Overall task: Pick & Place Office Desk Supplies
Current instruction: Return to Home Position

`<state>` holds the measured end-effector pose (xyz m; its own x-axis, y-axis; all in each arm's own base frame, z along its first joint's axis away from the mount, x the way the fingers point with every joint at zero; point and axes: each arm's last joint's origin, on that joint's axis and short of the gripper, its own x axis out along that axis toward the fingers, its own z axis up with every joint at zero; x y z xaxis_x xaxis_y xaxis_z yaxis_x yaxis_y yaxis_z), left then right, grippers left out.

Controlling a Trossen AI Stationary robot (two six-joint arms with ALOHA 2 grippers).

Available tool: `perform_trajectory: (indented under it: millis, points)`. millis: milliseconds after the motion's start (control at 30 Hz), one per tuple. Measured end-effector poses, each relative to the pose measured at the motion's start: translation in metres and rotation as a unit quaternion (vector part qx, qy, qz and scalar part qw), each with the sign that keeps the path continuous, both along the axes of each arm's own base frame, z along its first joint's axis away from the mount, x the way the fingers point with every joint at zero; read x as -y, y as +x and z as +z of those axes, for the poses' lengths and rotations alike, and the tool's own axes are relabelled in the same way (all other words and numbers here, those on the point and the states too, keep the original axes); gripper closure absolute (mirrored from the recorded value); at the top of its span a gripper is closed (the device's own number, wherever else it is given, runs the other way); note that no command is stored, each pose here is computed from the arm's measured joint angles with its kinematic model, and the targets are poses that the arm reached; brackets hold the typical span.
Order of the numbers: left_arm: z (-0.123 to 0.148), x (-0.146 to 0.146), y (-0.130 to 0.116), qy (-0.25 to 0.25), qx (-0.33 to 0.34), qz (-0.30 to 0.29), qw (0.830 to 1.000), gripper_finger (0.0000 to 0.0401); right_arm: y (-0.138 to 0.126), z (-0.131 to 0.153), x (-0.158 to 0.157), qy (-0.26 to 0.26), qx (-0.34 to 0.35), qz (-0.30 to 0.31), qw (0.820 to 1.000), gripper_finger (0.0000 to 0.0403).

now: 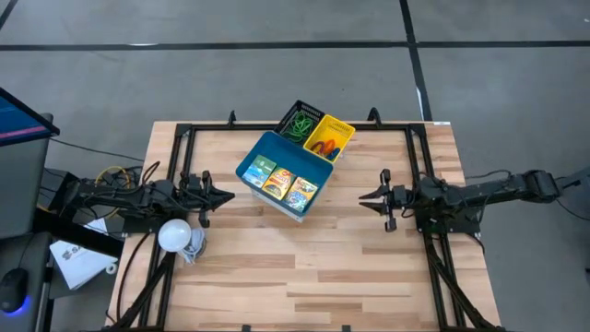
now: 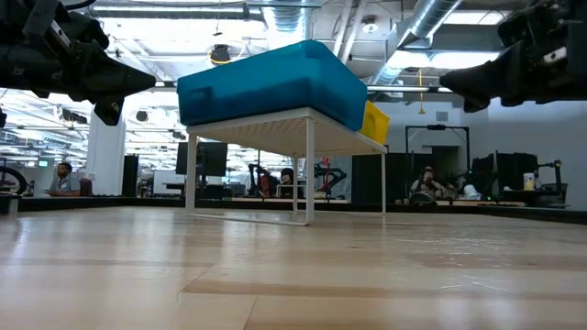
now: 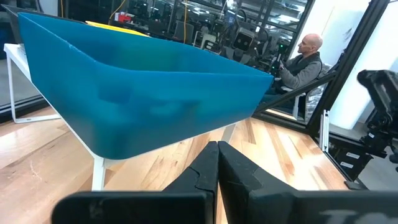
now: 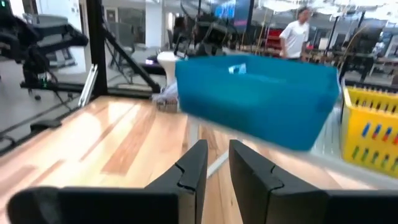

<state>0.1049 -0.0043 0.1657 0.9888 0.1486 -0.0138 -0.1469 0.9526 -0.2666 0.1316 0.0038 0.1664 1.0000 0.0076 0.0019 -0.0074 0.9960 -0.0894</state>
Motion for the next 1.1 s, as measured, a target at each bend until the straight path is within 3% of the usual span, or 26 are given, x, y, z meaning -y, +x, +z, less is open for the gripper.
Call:
perform_trajectory:
  millis: [300, 367, 1100]
  points:
    - [0.000, 0.000, 0.000, 0.000, 0.000, 0.000, 1.000, 0.0400, -0.029, -0.006, 0.002, 0.003, -0.031, -0.013, 0.999, 0.0339]
    - [0.000, 0.000, 0.000, 0.000, 0.000, 0.000, 1.000, 0.0400, -0.034, 0.000, 0.002, 0.005, 0.006, -0.005, 1.000, 0.0339]
    - [0.000, 0.000, 0.000, 0.000, -0.002, 0.000, 1.000, 0.0400, -0.034, 0.000, 0.004, 0.049, 0.006, -0.004, 0.999, 0.0339]
